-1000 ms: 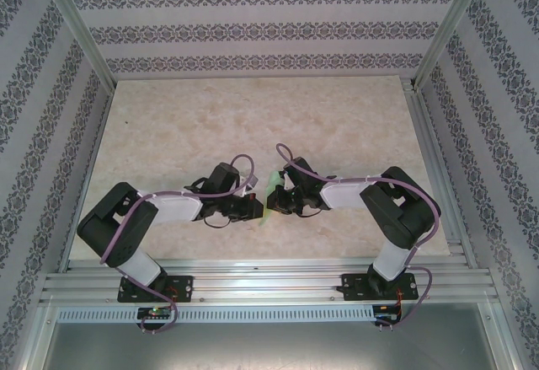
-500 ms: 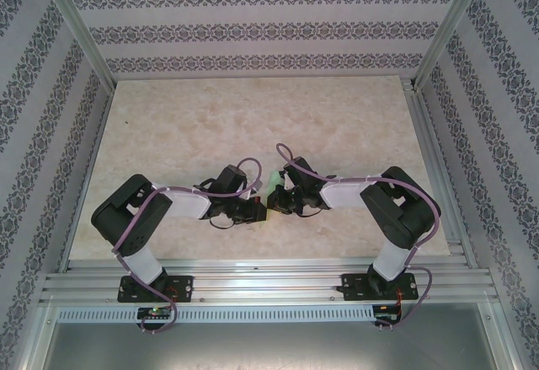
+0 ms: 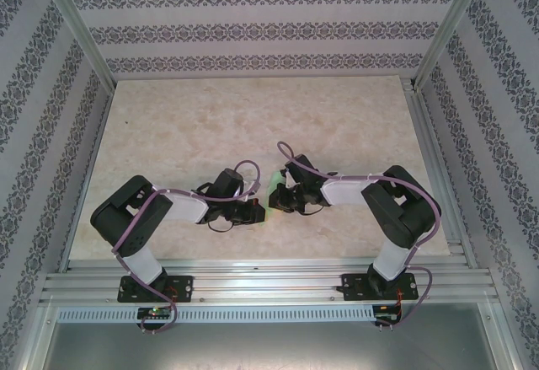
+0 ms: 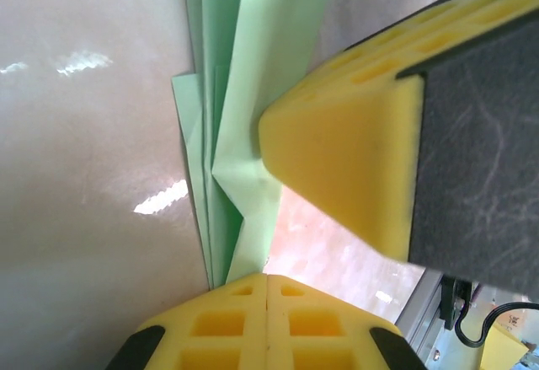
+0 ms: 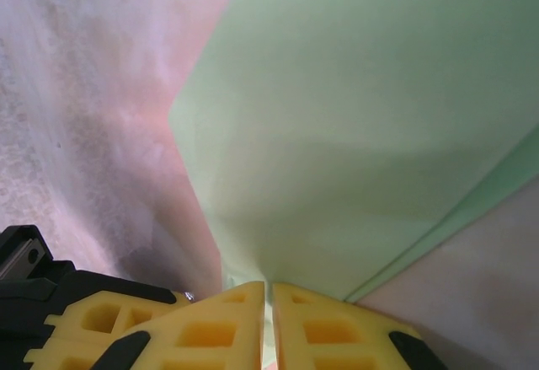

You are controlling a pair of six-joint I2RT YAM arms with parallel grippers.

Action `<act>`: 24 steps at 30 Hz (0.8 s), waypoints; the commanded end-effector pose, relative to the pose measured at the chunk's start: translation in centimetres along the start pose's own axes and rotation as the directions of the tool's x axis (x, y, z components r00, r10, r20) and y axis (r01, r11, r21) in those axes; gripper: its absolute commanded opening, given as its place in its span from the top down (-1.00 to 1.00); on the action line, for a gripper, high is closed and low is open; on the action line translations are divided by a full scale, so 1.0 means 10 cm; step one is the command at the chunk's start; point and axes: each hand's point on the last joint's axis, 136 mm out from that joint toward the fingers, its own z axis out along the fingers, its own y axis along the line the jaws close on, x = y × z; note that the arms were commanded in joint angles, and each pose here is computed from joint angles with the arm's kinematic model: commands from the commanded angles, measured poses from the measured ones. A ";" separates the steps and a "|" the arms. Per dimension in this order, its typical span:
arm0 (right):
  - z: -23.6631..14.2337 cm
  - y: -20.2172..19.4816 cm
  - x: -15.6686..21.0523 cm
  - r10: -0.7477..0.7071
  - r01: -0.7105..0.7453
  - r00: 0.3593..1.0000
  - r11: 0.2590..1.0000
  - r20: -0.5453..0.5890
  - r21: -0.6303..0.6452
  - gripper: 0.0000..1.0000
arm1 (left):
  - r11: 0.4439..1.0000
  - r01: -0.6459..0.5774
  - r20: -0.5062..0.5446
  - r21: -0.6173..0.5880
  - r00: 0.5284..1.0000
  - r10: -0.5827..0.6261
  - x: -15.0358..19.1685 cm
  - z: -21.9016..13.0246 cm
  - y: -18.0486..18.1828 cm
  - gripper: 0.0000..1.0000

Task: Fold a paper plane with a square sheet of paper (fold left side to right side)
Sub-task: Fold the wing for the fifth time at the center of the table.

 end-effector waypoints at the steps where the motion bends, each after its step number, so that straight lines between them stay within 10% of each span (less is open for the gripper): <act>1: -0.02 -0.32 -0.19 0.028 -0.034 0.998 0.993 0.057 0.109 0.74 | 0.980 0.076 -0.118 -0.181 0.988 -0.099 0.54 0.07 0.54 1.00; 14: -0.52 0.04 -0.32 -0.062 0.053 0.988 0.996 0.139 0.069 0.74 | 0.975 0.064 -0.117 -0.213 0.989 -0.090 0.56 0.05 0.54 1.00; 24: -0.05 0.26 0.09 -0.012 0.017 0.995 0.999 0.101 -0.044 0.75 | 0.975 0.049 -0.123 -0.217 0.989 -0.077 0.55 0.08 0.50 1.00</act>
